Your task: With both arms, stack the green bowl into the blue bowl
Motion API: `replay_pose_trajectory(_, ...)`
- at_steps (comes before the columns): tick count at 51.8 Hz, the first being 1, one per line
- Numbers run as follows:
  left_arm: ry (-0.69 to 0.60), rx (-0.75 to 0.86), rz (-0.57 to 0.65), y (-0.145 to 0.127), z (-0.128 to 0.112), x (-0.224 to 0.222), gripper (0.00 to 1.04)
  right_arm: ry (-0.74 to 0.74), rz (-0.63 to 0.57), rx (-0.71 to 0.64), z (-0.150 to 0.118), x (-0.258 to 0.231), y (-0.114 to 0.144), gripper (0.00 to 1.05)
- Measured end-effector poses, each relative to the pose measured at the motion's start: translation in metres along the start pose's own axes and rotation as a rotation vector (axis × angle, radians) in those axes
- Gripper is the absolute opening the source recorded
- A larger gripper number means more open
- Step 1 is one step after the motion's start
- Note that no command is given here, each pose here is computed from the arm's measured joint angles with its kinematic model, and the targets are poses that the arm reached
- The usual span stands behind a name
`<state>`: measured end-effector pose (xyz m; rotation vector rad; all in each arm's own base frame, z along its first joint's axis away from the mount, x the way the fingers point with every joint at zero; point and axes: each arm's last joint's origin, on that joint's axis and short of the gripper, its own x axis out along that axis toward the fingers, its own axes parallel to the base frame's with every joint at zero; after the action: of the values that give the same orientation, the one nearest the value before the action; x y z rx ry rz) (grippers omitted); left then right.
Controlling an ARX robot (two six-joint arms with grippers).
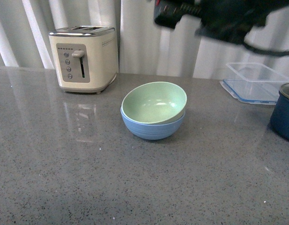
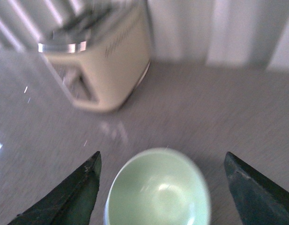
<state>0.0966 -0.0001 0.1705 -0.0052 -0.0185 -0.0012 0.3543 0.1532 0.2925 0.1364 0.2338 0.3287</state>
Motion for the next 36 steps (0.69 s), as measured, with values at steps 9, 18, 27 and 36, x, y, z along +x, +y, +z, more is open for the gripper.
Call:
replay_pose_trajectory(9, 0.0, 0.0, 0.0, 0.0, 0.0, 0.0, 0.98, -0.326, -0.283, -0.079, -0.001, -0.068, -0.024, 0.47)
replay_pose_trajectory(18, 0.0, 0.0, 0.0, 0.0, 0.0, 0.0, 0.98, -0.221, -0.33, -0.125, -0.062, -0.097, -0.06, 0.18)
replay_pose_trajectory(27, 0.0, 0.0, 0.0, 0.0, 0.0, 0.0, 0.98, -0.235, -0.322, -0.134, -0.087, -0.134, -0.075, 0.01)
replay_pose_trajectory(36, 0.0, 0.0, 0.0, 0.0, 0.0, 0.0, 0.98, -0.218, -0.332, -0.133, -0.116, -0.166, -0.088, 0.01)
